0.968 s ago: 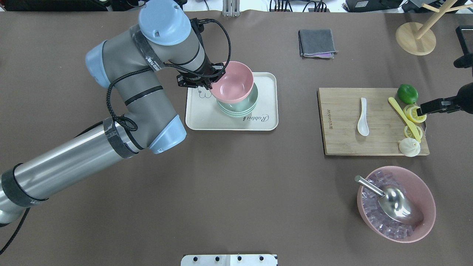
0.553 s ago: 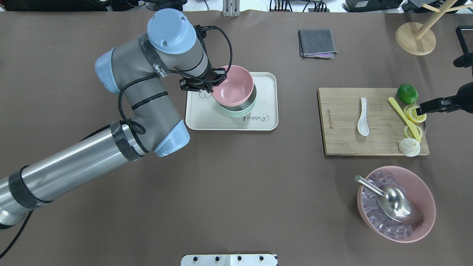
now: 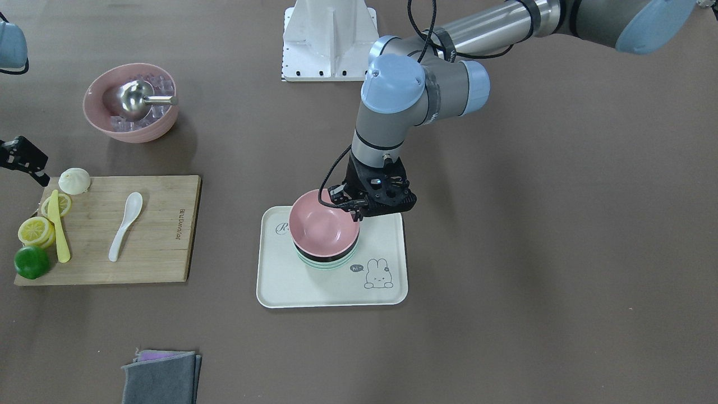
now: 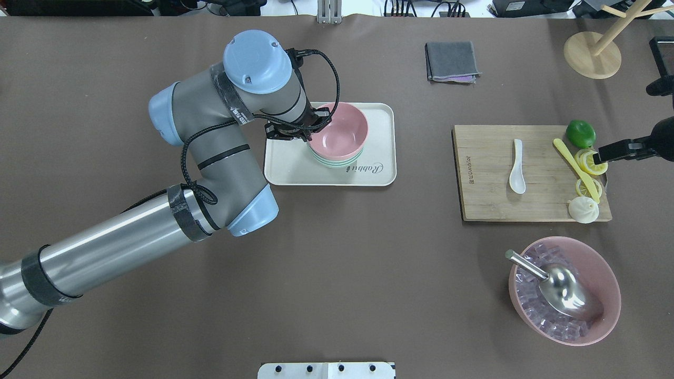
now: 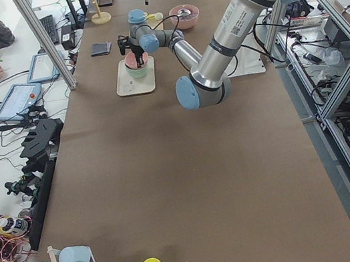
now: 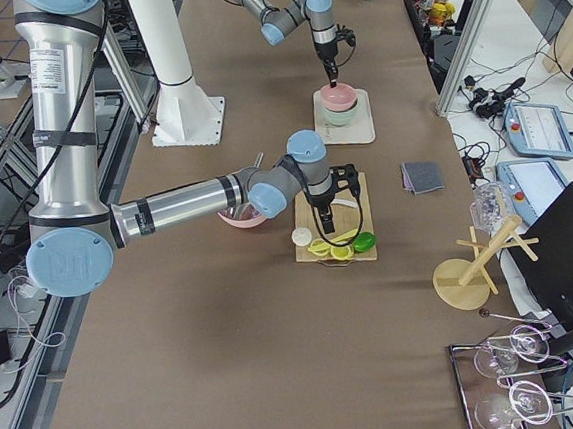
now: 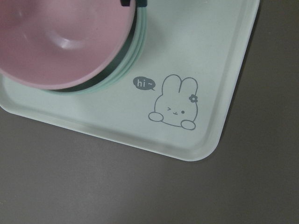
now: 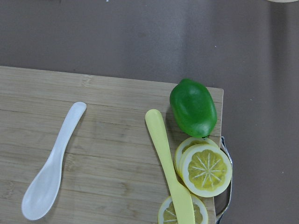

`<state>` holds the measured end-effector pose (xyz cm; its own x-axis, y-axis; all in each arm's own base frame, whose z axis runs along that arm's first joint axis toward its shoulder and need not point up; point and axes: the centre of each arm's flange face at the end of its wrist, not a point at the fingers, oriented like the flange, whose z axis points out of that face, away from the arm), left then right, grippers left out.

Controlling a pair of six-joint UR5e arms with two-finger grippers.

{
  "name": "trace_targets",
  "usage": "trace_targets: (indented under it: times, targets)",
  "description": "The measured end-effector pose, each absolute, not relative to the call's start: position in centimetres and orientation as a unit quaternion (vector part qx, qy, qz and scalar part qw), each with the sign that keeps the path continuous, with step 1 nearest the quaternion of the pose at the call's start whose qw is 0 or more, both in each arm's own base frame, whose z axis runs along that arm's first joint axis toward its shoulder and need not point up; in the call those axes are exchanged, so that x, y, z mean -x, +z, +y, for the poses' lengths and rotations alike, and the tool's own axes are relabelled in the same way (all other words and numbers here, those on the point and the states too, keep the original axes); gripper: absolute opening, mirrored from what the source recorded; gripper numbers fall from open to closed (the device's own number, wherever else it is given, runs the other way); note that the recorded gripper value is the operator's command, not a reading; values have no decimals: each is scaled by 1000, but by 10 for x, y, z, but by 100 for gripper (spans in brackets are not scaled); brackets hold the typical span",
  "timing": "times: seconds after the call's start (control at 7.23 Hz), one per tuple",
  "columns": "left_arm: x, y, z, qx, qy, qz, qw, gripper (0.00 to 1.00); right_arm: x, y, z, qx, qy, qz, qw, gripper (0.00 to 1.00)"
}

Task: Stack pink bowl on green and place spoon
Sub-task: 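Lower the pink bowl into the green bowl and open left gripper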

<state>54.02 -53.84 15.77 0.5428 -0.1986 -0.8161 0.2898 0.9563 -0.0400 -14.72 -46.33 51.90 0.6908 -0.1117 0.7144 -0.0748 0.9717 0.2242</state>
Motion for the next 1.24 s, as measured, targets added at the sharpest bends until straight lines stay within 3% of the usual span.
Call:
trace_targets:
  times: [1.24]
  targets:
    - [-546, 168, -545, -62, -146, 448, 880, 0, 147, 519, -463, -118, -10, -393, 912, 100]
